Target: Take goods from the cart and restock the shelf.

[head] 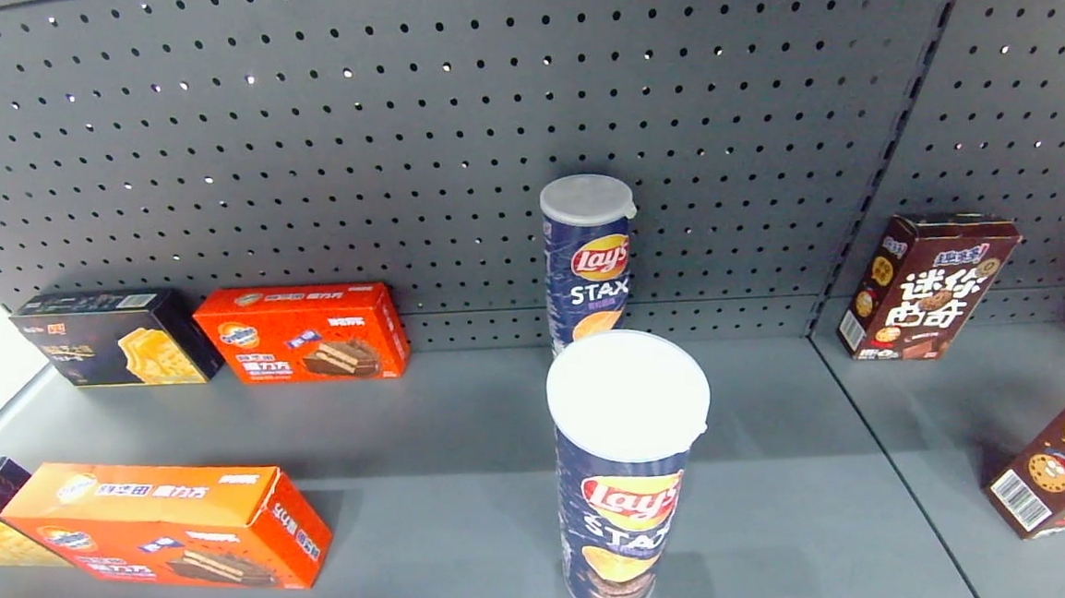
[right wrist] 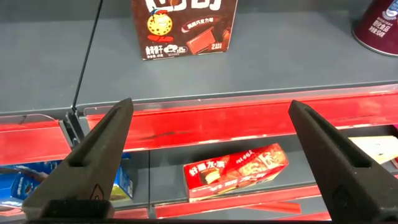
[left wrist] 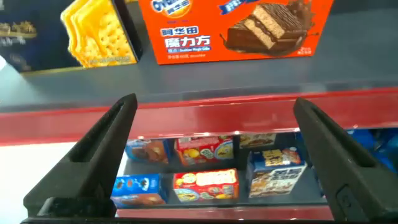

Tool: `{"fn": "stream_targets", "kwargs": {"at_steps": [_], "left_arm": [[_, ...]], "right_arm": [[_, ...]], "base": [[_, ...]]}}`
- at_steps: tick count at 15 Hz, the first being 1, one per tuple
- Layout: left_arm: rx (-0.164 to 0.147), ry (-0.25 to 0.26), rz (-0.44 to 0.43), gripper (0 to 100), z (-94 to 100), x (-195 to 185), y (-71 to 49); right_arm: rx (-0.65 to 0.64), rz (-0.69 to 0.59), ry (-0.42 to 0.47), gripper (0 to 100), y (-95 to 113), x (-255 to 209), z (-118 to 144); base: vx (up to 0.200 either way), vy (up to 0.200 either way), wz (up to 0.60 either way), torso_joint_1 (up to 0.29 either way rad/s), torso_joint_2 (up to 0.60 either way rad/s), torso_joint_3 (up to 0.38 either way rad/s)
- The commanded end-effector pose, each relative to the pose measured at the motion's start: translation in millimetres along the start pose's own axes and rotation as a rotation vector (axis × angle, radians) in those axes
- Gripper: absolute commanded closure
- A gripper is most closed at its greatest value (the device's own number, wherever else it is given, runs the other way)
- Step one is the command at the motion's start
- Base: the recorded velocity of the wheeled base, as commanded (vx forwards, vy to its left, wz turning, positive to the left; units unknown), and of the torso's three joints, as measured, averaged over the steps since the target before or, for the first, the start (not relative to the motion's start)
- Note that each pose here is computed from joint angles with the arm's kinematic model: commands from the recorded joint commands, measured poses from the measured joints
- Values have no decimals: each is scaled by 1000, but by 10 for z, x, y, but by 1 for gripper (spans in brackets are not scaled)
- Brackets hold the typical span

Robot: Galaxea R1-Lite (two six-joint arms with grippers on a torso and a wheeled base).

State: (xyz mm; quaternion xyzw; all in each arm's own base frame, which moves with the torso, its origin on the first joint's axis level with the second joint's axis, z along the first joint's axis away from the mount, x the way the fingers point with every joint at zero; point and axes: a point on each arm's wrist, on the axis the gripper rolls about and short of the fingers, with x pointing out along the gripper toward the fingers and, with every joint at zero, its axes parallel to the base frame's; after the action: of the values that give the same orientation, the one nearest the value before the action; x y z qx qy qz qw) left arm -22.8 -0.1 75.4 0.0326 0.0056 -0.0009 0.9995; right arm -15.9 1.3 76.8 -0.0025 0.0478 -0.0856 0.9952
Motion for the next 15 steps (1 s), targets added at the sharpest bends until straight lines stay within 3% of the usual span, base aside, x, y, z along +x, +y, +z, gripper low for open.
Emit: {"fn": "stream_targets", "kwargs": {"at_steps": [1,3,5,7,15], "left_arm": [[-18,0,6,0,-4,1,1],[-47,-4,19,0,-2,2,4],[-53,-6,29,0,-1,2,6],[-53,-5,32,0,2,1,7],[-67,-7,46,0,3,1,11]], "right_arm": [[0,-3,5,0,0,4,1],[-4,26,11,0,-5,4,4],[-13,158,-14,0,-28,-9,-1],[2,131,-96,0,-33,-63,-19],[-1,133,-96,0,-33,-63,-19]], "base": [[0,0,0,0,0,0],[0,0,0,0,0,0],[0,0,0,0,0,0],[0,0,0,0,0,0],[0,0,0,0,0,0]]}}
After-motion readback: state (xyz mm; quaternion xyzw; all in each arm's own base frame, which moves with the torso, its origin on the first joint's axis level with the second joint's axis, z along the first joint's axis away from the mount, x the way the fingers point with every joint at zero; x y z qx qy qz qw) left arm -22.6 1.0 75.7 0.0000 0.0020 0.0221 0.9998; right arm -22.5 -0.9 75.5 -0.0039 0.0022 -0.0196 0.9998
